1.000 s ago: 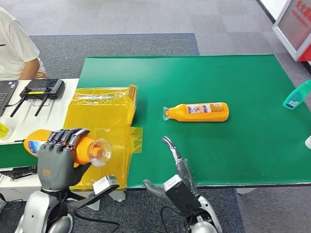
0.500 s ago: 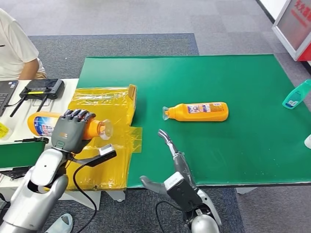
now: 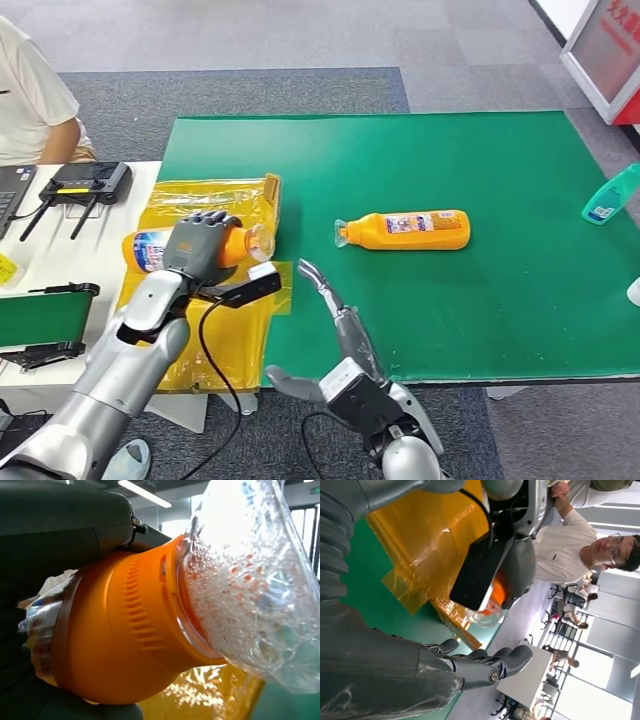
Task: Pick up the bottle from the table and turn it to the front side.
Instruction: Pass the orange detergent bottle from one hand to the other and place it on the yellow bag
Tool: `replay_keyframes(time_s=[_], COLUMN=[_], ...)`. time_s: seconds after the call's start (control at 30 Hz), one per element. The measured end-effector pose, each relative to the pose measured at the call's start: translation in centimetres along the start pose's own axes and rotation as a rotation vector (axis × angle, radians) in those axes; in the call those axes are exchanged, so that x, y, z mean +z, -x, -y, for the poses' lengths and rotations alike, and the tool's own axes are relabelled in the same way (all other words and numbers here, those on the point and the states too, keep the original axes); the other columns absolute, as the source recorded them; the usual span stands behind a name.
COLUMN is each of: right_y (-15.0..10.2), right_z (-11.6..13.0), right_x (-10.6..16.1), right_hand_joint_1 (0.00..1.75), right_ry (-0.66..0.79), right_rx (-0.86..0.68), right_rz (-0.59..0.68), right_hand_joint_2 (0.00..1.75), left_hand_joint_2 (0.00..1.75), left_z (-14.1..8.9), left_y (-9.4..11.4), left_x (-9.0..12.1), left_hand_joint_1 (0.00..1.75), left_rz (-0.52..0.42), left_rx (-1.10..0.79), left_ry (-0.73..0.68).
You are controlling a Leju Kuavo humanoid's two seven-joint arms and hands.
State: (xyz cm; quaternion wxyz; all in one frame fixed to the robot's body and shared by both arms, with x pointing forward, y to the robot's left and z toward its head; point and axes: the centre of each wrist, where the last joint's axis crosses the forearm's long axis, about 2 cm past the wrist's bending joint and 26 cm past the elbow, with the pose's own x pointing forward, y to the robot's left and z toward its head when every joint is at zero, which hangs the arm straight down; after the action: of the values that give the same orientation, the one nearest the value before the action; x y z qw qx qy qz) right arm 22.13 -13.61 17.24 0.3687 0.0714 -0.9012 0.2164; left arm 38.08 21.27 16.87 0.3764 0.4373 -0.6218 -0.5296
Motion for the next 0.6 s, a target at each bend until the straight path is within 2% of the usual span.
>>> replay_keyframes(time_s=[0.23,0.4,0.6], right_y=[-0.3,-0.4,-0.4], right_z=[-0.2,-0.3,-0.2], right_x=[-0.6,-0.8,-0.8], right_hand_joint_1=[0.0,0.0,0.0], right_ry=[-0.01,-0.013,-0.008], right_rx=[-0.02,-0.028,-0.029], right_rz=[0.028,0.04,0.05], right_hand_joint_2=[1.75,1.75,1.75], left_hand_joint_2=[1.75,1.75,1.75], left_z=[2.0,3.7,4.9], left_y=[-3.1,-5.1,-6.2], left_x=[-1.4,-1.3,-1.1], left_hand_joint_1=[1.75,1.75,1.75], left_rz=[0.054,0.076,0.094], left_rx=[0.001,0.034,0.031], left_ry=[0.139,0.216,0.268])
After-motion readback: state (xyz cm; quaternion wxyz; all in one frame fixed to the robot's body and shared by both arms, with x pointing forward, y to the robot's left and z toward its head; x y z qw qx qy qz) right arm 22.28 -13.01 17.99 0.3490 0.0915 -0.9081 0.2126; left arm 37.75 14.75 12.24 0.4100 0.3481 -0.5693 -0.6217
